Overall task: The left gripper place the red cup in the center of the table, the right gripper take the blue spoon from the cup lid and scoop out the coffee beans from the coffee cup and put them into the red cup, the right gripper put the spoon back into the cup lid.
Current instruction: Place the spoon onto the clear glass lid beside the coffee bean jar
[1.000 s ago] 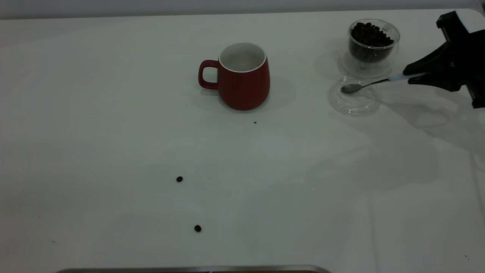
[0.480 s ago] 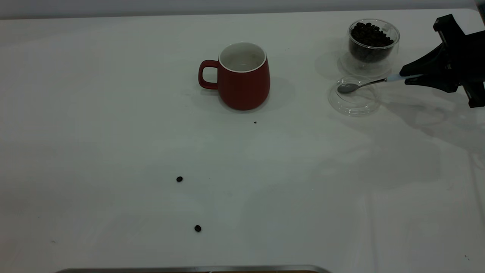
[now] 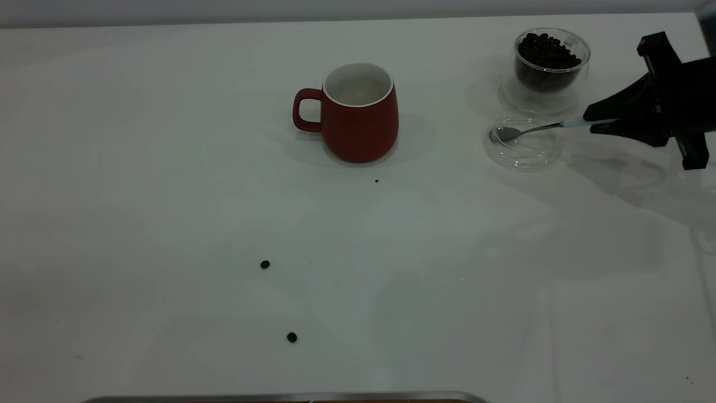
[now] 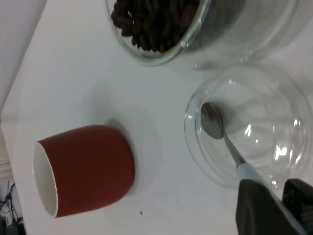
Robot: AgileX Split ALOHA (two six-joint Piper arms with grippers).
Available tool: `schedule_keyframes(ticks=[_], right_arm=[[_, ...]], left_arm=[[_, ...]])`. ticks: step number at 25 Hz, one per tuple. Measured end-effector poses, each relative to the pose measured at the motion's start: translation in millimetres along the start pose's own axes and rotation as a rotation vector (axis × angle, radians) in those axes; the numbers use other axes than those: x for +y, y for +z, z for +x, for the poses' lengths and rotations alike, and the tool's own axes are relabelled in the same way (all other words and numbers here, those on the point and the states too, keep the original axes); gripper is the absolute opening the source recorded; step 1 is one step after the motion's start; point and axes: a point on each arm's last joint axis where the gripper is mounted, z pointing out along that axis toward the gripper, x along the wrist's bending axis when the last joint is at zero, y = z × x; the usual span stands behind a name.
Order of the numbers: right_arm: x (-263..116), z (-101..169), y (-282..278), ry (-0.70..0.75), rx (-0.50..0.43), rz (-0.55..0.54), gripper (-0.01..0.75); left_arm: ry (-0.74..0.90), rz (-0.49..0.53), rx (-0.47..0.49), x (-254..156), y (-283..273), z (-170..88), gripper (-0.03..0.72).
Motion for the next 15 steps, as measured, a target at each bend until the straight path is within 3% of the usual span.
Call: schedule_keyframes(ticks=[15], right_arm=[[0.6,-4.0,0.3,-0.019,-0.027,-0.008,0.11]], left_arm=[[0.0,0.0,0.0,0.0,0.0,0.0,0.587]])
